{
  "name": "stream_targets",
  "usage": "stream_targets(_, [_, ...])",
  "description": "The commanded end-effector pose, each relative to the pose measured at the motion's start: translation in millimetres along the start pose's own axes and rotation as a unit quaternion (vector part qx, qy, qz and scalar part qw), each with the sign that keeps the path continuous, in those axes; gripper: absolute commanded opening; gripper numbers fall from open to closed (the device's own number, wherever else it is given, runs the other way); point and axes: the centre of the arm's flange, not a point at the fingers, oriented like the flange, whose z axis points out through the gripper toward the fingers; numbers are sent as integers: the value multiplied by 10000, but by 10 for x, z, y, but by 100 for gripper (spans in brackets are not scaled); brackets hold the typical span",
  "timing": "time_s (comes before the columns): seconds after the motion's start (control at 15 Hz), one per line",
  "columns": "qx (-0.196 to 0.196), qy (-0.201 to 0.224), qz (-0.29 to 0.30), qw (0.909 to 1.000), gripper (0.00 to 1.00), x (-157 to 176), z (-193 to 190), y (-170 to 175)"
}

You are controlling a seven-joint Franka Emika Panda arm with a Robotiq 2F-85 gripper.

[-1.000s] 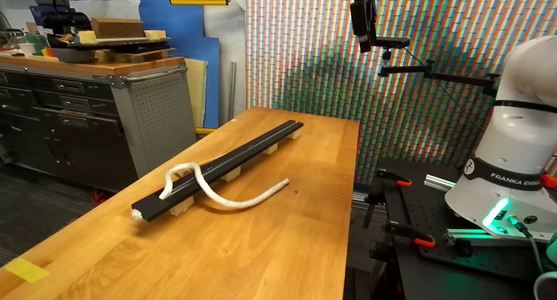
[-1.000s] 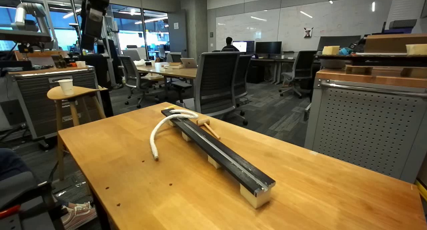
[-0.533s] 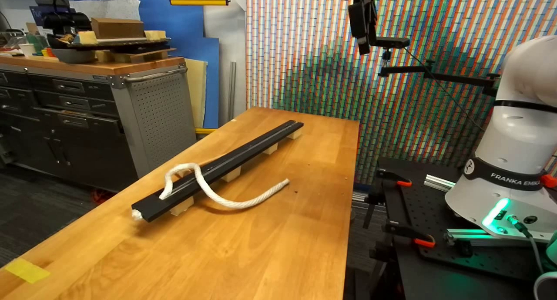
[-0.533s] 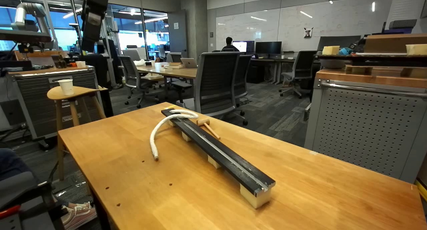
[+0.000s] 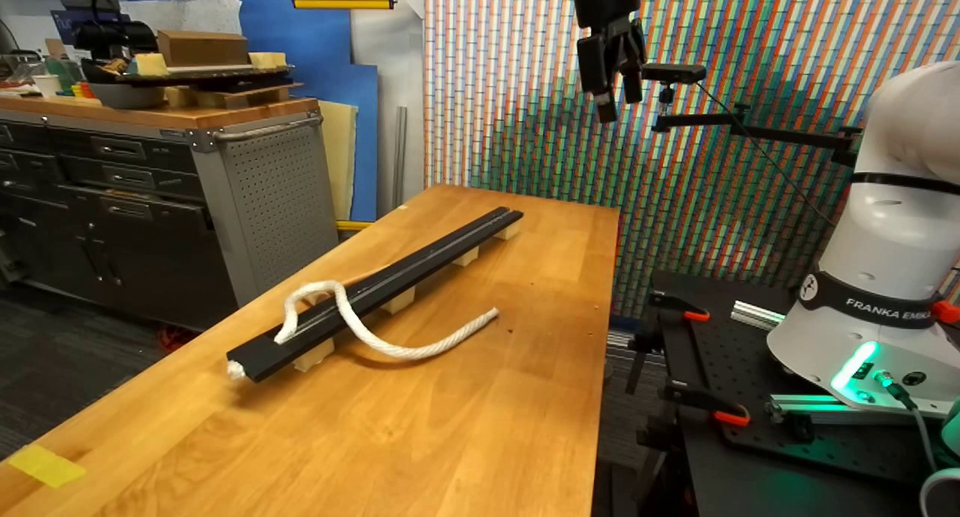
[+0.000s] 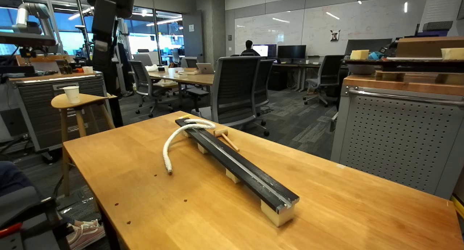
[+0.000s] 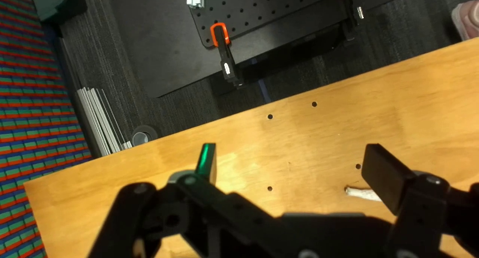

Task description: Stretch the rope out on the platform

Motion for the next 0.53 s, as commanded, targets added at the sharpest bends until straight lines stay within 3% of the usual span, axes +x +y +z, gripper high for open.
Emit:
stream_targets(0.0, [252,149,496,9983,100,29,112,-241])
stream_targets(0.2, [573,269,777,9950,100,101,146,-395])
stream_targets(0.47, [1094,548,1353,9832,100,283,150,-578])
